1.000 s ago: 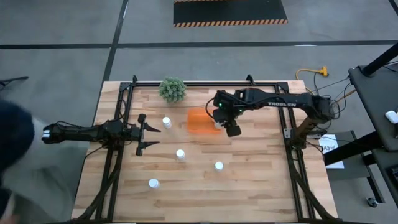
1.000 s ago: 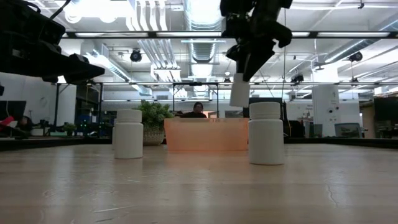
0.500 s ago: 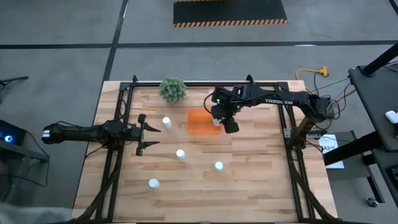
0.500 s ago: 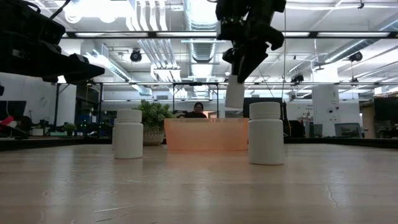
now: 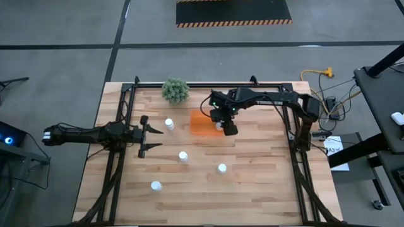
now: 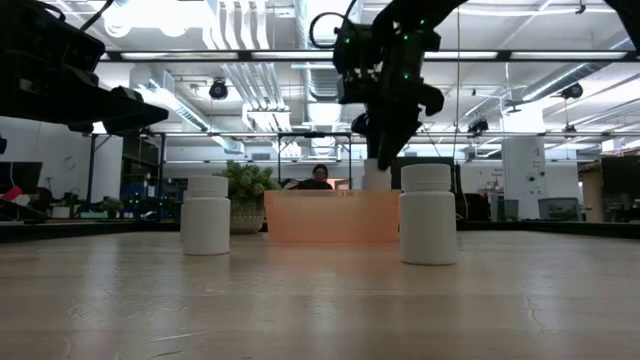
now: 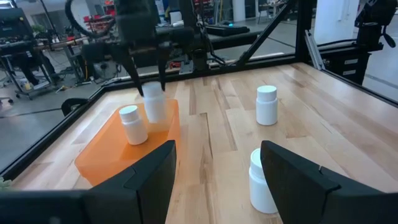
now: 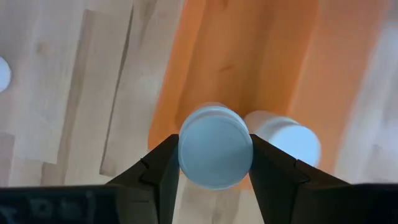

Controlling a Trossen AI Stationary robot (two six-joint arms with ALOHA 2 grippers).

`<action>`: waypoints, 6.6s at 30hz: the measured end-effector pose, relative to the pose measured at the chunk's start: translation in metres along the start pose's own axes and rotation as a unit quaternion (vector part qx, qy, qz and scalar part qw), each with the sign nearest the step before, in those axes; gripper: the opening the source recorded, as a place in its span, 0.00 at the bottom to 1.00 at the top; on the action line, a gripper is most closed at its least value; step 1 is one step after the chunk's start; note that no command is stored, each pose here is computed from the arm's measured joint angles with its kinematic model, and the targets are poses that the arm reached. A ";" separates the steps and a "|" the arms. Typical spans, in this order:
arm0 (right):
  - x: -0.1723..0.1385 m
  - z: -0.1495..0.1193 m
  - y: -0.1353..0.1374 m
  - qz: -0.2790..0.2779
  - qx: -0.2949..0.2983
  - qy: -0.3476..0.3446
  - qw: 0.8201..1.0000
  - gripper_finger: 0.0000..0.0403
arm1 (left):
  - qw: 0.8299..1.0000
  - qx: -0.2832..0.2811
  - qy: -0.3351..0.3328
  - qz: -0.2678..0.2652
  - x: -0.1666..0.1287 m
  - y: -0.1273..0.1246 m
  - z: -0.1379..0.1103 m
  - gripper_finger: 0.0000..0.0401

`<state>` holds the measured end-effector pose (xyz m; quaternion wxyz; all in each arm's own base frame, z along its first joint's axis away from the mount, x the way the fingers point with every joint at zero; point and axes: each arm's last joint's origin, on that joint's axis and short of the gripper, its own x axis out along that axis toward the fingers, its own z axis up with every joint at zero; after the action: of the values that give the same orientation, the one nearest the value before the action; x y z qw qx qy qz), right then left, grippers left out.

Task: Pick and place pill bottles into a basket
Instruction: Put the white pill bottle into the orange bin

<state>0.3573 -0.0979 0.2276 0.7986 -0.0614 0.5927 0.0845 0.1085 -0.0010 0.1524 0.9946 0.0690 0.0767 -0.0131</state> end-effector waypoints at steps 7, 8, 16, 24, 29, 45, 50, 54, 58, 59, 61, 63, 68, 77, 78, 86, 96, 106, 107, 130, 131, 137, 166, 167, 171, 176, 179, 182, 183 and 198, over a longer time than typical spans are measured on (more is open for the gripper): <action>0.021 0.002 -0.007 0.004 0.004 0.003 1.000 0.37 | 1.000 0.000 0.000 0.000 0.000 0.000 0.000 0.54; 0.023 0.003 -0.008 0.006 0.004 0.003 1.000 0.37 | 1.000 0.000 0.001 0.000 0.000 0.000 0.000 0.54; 0.033 -0.002 -0.007 0.020 0.008 0.018 1.000 0.37 | 1.000 0.000 -0.001 0.000 0.000 0.000 0.000 0.54; 0.033 -0.002 -0.007 0.020 0.009 0.019 1.000 0.43 | 1.000 0.000 0.000 0.000 0.000 0.000 0.000 0.54; 0.033 -0.003 -0.007 0.021 0.011 0.022 0.999 0.52 | 1.000 0.000 0.000 0.000 0.000 0.000 0.000 0.54; -0.012 0.002 -0.002 0.021 0.026 0.023 0.999 0.61 | 1.000 0.000 0.001 0.000 0.000 0.000 0.000 0.54; -0.038 0.002 0.004 0.012 0.046 0.002 0.999 0.61 | 1.000 0.000 0.002 0.000 0.000 0.000 0.000 0.54; -0.049 0.001 0.022 0.022 0.048 0.010 0.999 0.61 | 1.000 0.000 0.003 0.000 0.000 0.000 -0.001 0.54; -0.051 0.006 0.049 0.039 0.035 0.026 0.998 0.61 | 1.000 0.000 0.003 0.000 0.000 0.000 0.000 0.54; -0.051 0.008 0.057 0.042 0.028 0.027 0.998 0.61 | 1.000 0.000 0.003 0.000 0.000 0.000 0.000 0.54; -0.051 0.013 0.074 0.048 0.008 0.026 0.998 0.61 | 1.000 0.000 0.001 0.000 0.000 0.000 0.000 0.54; -0.050 0.018 0.094 0.056 -0.013 0.026 0.998 0.61 | 1.000 0.000 0.003 0.000 0.000 0.000 -0.001 0.54; -0.047 0.026 0.142 0.069 -0.061 0.025 0.995 0.61 | 1.000 0.000 0.003 0.000 0.000 0.000 -0.001 0.54; -0.047 0.032 0.204 0.090 -0.125 -0.001 0.988 0.61 | 1.000 0.000 0.003 0.000 0.000 0.000 0.000 0.54; -0.047 0.032 0.207 0.090 -0.127 -0.001 0.988 0.61 | 1.000 0.000 0.003 0.000 0.000 0.000 0.000 0.54; -0.047 0.031 0.212 0.066 -0.122 0.004 0.990 0.61 | 1.000 0.000 0.003 0.000 0.000 0.000 0.000 0.54; -0.047 0.034 0.203 0.035 -0.140 -0.010 0.989 0.61 | 1.000 0.000 0.003 0.000 0.000 0.000 0.000 0.54; -0.047 0.042 0.194 0.033 -0.132 -0.049 0.990 0.61 | 1.000 0.000 0.003 0.000 0.000 0.000 -0.001 0.54; -0.047 0.043 0.194 0.035 -0.131 -0.050 0.990 0.61 | 1.000 0.000 0.003 0.000 0.000 0.000 0.000 0.54; -0.046 0.077 0.180 0.056 -0.114 0.016 0.992 0.57 | 1.000 0.000 0.003 0.000 0.000 0.000 -0.001 0.54; -0.045 0.079 0.181 0.056 -0.117 0.018 0.991 0.57 | 1.000 0.000 0.003 0.000 0.000 0.000 -0.001 0.54; -0.028 0.085 0.181 0.063 -0.128 0.070 0.987 0.57 | 1.000 0.000 0.002 0.000 0.000 0.000 0.000 0.54; 0.036 0.074 0.185 0.100 -0.131 0.111 0.980 0.58 | 1.000 0.000 0.003 0.000 0.000 0.000 0.000 0.54; 0.038 0.073 0.185 0.100 -0.131 0.112 0.980 0.58 | 1.000 0.000 0.003 0.000 0.000 0.000 0.000 0.54; 0.042 0.072 0.185 0.099 -0.132 0.108 0.980 0.58 | 1.000 0.000 0.003 0.000 0.000 0.000 -0.001 0.54; 0.045 0.071 0.185 0.098 -0.132 0.108 0.980 0.58 | 1.000 0.000 0.003 0.000 0.000 0.000 0.000 0.54; 0.045 0.071 0.185 0.098 -0.132 0.106 0.981 0.58 | 1.000 0.000 0.003 0.000 0.000 0.000 0.000 0.54; 0.045 0.072 0.185 0.098 -0.131 0.102 0.981 0.58 | 1.000 0.000 0.003 0.000 0.000 0.000 0.000 0.54; 0.045 0.072 0.185 0.098 -0.130 0.101 0.981 0.58 | 1.000 0.000 0.003 0.000 0.000 0.000 0.000 0.54; 0.060 0.061 0.185 0.098 -0.122 0.118 0.981 0.58 | 1.000 0.000 0.003 0.000 0.000 0.000 0.000 0.54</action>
<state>0.3933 0.0992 0.1885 0.6977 -0.1092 0.6709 0.2262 0.1088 -0.0010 0.1519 0.9944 0.0690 0.0795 -0.0131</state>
